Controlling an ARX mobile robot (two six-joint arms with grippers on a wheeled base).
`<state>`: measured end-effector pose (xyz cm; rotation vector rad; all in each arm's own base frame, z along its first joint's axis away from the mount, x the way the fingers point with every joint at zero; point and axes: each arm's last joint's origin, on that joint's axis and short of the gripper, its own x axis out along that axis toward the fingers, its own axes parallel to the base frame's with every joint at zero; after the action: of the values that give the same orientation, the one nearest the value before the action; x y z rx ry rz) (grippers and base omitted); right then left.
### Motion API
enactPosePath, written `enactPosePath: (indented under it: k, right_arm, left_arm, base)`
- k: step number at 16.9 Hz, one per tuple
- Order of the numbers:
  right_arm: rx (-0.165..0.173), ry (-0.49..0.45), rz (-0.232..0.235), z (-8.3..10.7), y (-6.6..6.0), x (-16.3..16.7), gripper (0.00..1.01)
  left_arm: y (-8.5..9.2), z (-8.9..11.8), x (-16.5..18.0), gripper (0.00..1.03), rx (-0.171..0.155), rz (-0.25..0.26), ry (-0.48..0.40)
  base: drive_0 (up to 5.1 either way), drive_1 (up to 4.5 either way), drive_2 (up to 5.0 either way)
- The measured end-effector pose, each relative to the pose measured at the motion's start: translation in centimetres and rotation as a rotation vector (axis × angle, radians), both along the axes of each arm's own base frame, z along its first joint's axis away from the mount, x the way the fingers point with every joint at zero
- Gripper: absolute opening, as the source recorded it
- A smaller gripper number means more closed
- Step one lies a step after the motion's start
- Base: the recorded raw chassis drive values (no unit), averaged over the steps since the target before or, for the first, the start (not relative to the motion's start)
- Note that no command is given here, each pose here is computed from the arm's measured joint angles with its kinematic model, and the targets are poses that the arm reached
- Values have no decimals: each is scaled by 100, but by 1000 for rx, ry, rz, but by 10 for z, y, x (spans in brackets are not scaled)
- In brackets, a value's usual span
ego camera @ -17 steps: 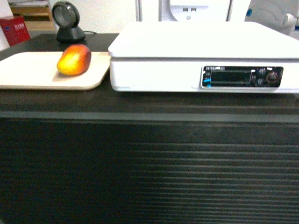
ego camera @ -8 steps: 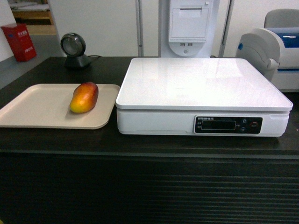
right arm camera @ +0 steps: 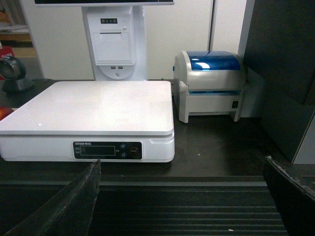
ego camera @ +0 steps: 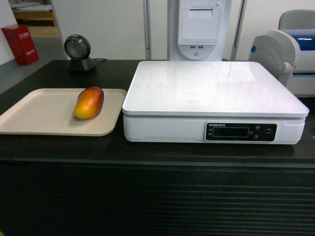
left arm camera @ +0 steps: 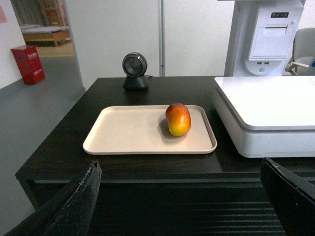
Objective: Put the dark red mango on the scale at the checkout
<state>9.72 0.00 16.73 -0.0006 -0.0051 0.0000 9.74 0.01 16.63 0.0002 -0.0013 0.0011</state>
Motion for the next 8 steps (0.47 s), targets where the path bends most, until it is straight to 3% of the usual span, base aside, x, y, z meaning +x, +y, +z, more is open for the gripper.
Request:
enactPosePath:
  k: [8]
  right_arm:
    - [0, 0, 0, 0, 0, 0, 98]
  left_arm:
    - [0, 0, 0, 98, 0, 0, 0]
  base:
    - [0, 0, 0]
